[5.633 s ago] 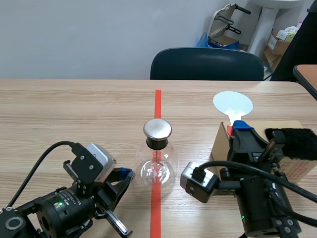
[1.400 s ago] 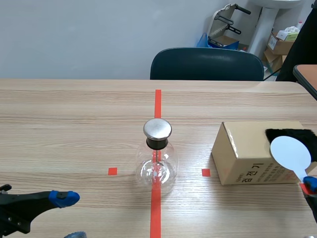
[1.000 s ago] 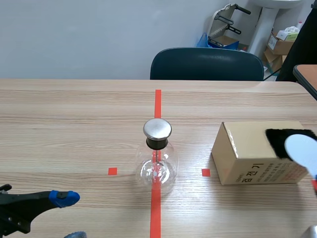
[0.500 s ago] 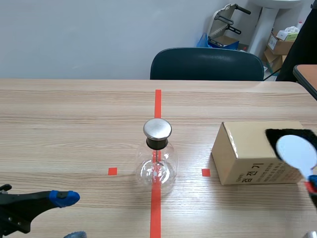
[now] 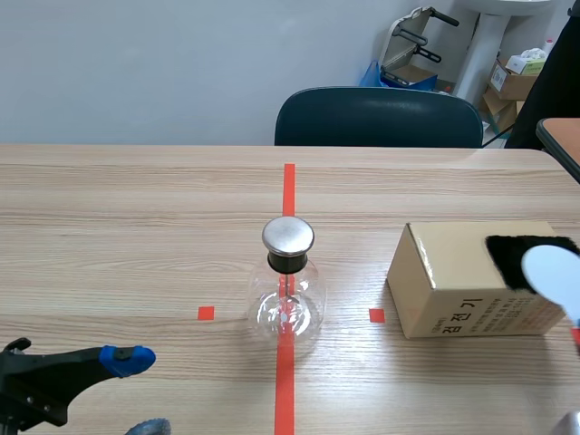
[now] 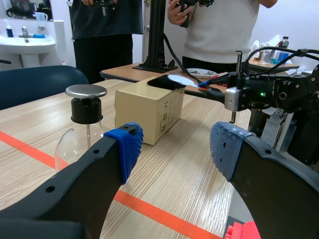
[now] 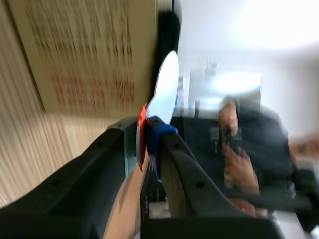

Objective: Do the electroscope experiment

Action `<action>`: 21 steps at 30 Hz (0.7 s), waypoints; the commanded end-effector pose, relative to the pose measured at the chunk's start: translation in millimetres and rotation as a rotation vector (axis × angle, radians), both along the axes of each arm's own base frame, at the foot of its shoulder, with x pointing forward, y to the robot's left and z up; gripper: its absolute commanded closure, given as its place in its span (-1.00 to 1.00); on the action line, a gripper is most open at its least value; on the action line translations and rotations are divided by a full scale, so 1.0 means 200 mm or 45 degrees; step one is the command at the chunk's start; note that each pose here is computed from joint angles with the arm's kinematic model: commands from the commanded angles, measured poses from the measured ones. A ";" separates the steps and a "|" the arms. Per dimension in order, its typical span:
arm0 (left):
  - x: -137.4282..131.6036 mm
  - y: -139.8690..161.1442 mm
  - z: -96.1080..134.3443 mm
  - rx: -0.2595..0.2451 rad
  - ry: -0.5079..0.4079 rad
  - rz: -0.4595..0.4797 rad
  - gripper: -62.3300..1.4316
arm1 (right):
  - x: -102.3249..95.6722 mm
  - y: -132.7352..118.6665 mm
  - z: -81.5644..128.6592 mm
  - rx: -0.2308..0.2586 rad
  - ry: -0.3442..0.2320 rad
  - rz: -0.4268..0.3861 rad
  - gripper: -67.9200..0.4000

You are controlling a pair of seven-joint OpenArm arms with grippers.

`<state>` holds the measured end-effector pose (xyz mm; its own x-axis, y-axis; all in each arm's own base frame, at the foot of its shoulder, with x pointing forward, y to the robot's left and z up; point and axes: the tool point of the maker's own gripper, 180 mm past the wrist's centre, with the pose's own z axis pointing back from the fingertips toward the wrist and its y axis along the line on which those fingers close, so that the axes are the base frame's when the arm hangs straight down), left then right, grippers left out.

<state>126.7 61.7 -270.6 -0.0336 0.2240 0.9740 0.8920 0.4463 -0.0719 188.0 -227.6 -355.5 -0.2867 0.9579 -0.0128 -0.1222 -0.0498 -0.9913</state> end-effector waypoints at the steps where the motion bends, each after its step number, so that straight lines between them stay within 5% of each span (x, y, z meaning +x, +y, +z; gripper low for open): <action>1: 0.01 -0.01 0.04 -0.035 -0.019 0.003 -0.07 | -0.01 0.05 0.04 -0.040 -0.056 0.111 0.94; 4: 0.01 -0.01 0.04 -0.035 -0.019 0.003 -0.07 | -0.03 0.10 0.04 -0.031 -0.051 0.175 0.94; 10: 0.01 -0.01 0.03 -0.027 -0.016 0.002 -0.07 | 0.05 -0.21 0.06 -0.066 -0.085 -0.276 0.94; 12: 0.01 -0.01 0.03 -0.026 -0.015 0.002 -0.07 | 0.05 -0.23 0.07 -0.069 -0.087 -0.307 0.94; 19: 0.01 -0.01 0.03 -0.026 -0.015 0.002 -0.07 | -0.04 0.12 0.04 -0.022 -0.053 0.210 0.94; 21: 0.01 -0.01 0.03 -0.026 -0.015 0.002 -0.07 | -0.04 0.13 0.04 -0.017 -0.053 0.212 0.94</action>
